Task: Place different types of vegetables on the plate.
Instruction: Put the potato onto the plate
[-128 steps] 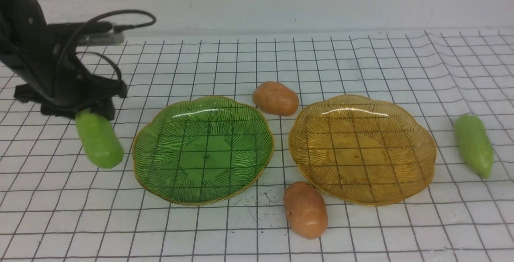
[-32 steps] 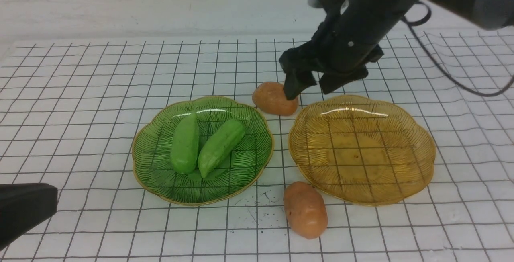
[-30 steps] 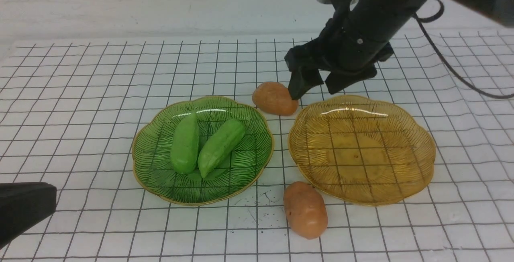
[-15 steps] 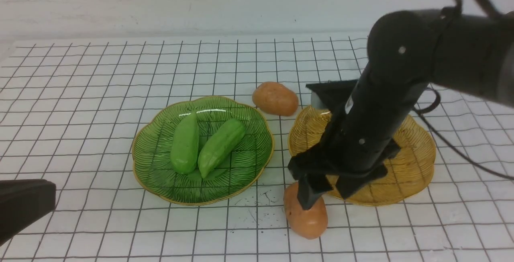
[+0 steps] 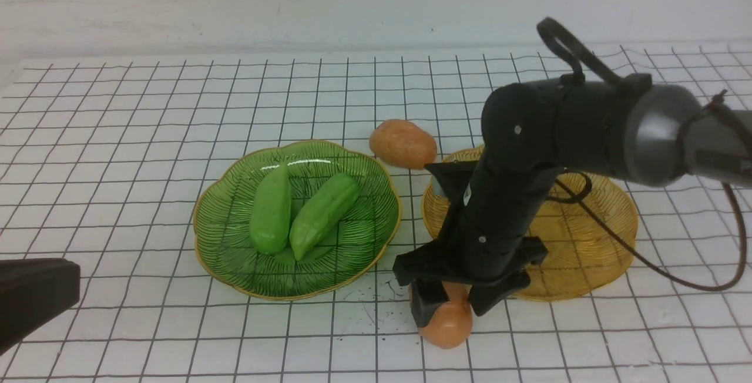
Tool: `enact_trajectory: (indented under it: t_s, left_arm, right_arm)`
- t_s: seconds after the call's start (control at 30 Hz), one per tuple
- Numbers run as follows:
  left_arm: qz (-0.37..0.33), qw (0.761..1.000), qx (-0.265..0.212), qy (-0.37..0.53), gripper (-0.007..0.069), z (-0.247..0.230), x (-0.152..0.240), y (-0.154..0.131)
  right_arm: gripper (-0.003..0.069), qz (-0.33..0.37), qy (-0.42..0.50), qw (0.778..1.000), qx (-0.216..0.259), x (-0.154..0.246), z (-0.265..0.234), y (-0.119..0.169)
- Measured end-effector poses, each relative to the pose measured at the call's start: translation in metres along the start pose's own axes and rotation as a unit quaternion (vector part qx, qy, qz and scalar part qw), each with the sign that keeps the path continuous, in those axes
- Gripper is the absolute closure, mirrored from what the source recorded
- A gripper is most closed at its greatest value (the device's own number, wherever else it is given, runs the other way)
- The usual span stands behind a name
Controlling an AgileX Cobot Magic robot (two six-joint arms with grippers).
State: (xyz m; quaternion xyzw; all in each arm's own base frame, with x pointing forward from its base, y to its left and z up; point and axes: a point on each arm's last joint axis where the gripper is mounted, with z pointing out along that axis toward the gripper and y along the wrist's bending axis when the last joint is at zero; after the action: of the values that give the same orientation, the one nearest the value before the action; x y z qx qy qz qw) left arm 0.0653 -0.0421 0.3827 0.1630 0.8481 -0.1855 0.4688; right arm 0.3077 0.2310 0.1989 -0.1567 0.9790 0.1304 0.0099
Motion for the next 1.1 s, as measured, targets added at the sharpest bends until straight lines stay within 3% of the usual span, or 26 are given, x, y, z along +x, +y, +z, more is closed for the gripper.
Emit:
enact_trajectory:
  t_s: [0.43, 0.73, 0.93, 1.1]
  left_arm:
    - [0.0, 1.0, 0.0, -0.001, 0.0633, 0.0, 0.0, 0.0]
    - [0.003, 1.0, -0.001, -0.001, 0.0633, 0.0, 0.0, 0.0]
    - [0.004, 1.0, -0.001, -0.001, 0.0633, 0.0, 0.0, 0.0]
    - [-0.002, 1.0, -0.001, 0.001, 0.0633, 0.003, -0.002, 0.001]
  right_arm:
    - [0.012, 0.03, -0.017, 0.999, -0.01, -0.008, 0.014, 0.001]
    - [0.0157, 0.007, -0.024, 1.0, -0.015, -0.007, 0.008, 0.003]
    - [0.0157, -0.044, -0.045, 0.998, 0.002, 0.015, -0.054, 0.006]
    - [0.0157, -0.045, -0.109, 0.99, 0.076, 0.023, -0.11, -0.034]
